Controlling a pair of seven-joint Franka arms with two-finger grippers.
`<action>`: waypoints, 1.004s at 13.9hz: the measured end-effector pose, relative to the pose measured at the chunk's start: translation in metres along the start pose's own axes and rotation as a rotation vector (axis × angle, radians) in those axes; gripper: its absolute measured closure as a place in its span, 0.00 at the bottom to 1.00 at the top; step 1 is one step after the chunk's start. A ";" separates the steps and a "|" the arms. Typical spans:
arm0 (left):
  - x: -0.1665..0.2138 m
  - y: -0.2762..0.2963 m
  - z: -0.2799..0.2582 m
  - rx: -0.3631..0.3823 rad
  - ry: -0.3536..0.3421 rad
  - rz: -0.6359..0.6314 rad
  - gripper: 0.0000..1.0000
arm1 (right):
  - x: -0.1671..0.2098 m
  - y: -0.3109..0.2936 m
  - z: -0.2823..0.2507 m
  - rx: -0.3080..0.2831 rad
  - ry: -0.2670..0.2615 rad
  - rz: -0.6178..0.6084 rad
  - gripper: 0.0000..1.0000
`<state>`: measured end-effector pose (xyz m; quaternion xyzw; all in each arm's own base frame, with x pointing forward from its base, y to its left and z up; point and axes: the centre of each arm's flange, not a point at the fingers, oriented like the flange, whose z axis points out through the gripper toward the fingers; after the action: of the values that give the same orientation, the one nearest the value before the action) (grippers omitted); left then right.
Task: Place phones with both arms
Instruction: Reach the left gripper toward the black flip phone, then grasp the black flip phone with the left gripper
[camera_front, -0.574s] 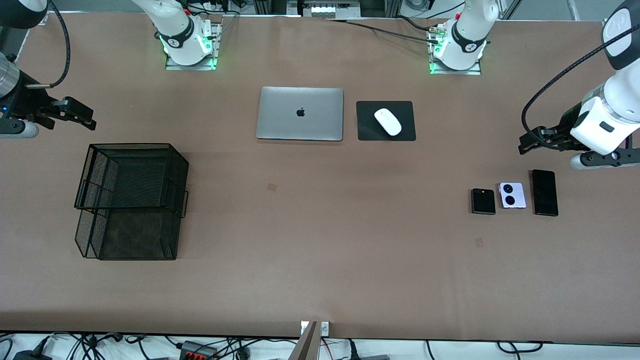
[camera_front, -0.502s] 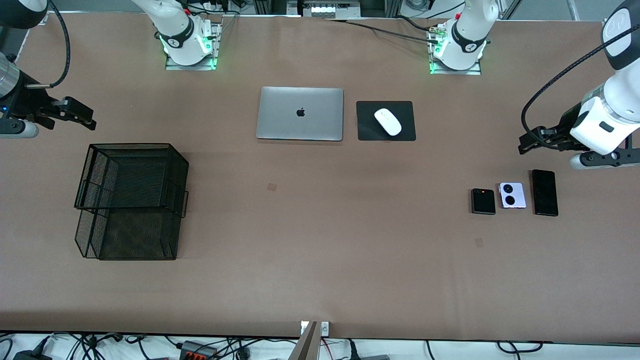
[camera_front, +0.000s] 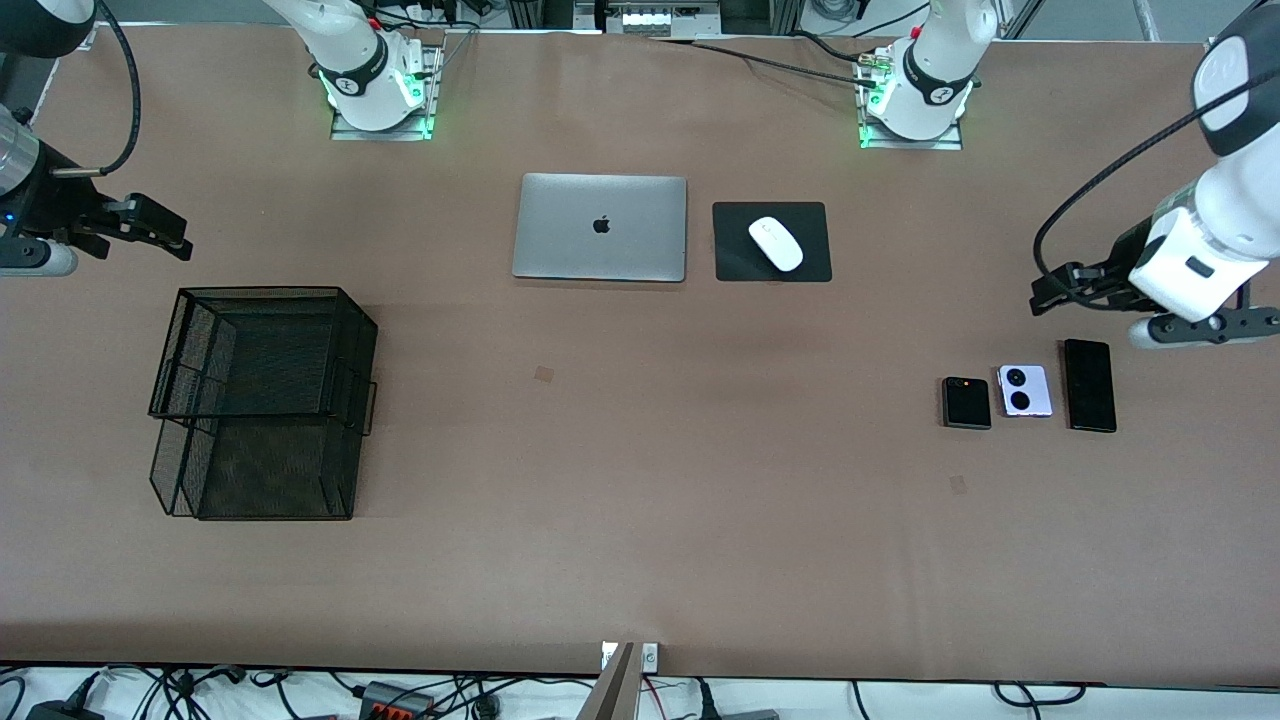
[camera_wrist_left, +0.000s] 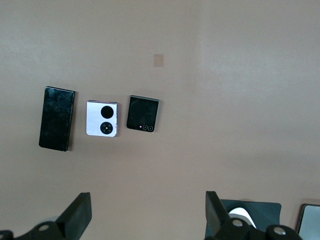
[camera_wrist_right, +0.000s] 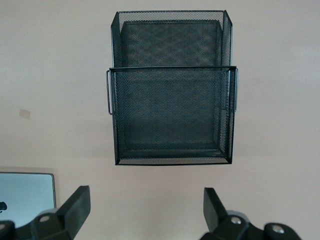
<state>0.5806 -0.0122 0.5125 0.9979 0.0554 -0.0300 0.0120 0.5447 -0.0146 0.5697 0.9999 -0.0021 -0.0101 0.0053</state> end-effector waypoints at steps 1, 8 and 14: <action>0.002 0.001 0.009 0.000 -0.015 0.002 0.00 | 0.000 0.000 0.000 0.000 0.000 0.000 0.00; 0.044 0.005 0.103 -0.023 -0.024 0.049 0.00 | 0.000 0.000 0.000 0.000 0.000 0.000 0.00; 0.061 -0.003 0.184 -0.041 0.022 0.124 0.00 | 0.000 0.000 0.000 0.000 0.000 0.000 0.00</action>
<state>0.6296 -0.0076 0.3251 0.9993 -0.0057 -0.0173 0.0339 0.5446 -0.0148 0.5697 0.9999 -0.0022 -0.0101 0.0052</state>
